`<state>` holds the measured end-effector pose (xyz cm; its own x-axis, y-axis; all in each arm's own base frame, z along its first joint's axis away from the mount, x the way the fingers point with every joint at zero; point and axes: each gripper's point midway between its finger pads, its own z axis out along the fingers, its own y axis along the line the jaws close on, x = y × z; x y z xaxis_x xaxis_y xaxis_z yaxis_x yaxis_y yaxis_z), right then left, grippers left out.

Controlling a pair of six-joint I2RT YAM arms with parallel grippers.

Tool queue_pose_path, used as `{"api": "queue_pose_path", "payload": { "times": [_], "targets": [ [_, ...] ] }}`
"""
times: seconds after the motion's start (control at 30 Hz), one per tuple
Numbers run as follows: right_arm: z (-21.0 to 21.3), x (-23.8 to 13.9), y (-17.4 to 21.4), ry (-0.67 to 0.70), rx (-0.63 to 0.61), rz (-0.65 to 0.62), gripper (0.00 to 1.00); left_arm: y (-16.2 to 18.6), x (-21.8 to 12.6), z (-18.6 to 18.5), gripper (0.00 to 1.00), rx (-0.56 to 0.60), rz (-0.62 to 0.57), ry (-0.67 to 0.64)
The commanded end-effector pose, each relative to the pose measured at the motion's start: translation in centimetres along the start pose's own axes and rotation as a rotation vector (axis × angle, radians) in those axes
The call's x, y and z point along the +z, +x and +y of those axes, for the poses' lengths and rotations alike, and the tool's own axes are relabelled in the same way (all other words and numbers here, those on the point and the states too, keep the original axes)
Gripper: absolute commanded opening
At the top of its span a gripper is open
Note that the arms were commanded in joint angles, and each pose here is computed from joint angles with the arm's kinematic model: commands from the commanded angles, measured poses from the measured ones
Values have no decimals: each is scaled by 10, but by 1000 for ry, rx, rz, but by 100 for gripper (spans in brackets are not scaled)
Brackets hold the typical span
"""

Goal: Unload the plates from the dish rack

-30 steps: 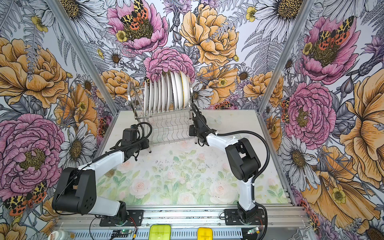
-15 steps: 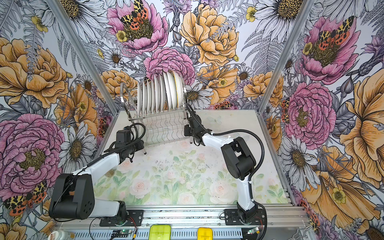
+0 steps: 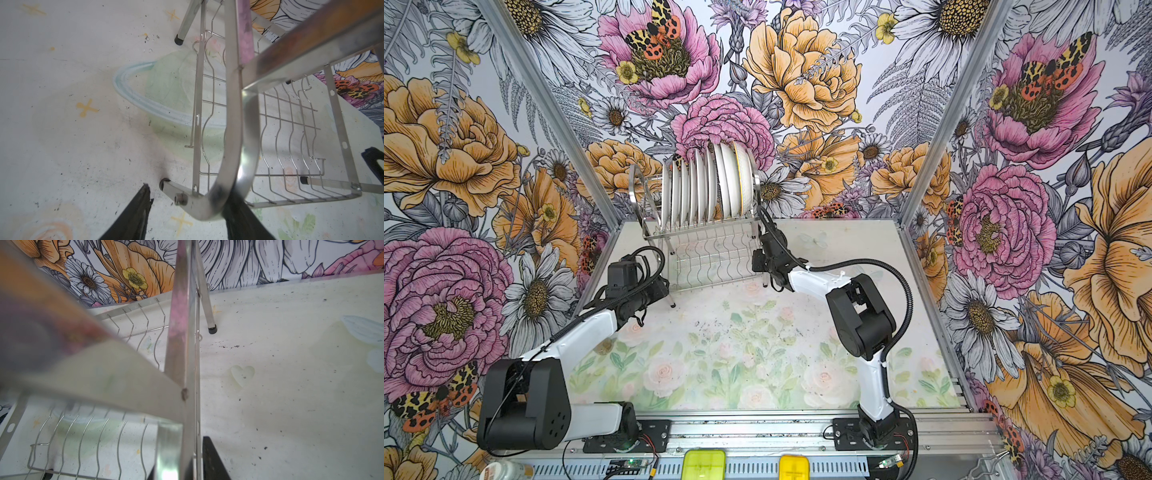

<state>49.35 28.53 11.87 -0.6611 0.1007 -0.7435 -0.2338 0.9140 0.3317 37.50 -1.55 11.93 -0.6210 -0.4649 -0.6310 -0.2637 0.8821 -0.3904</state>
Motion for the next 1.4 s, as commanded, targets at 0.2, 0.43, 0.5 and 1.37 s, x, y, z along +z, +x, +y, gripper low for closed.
{"api": "queue_pose_path", "payload": {
  "times": [0.2, 0.43, 0.5, 1.37],
  "targets": [
    [-38, 2, -12, 104, 140, -48, 24, -11, -9, 22, 65, -46, -57, -86],
    [-34, -7, -16, 98, 136, -60, 47, -13, -15, 24, 75, -43, -74, -94],
    [-35, -8, -17, 100, 133, -64, 47, -13, -15, 24, 75, -43, -75, -91],
    [-20, -58, -21, 87, 125, -113, 72, -14, -44, 18, 99, -57, -128, -75]
  ]
}}
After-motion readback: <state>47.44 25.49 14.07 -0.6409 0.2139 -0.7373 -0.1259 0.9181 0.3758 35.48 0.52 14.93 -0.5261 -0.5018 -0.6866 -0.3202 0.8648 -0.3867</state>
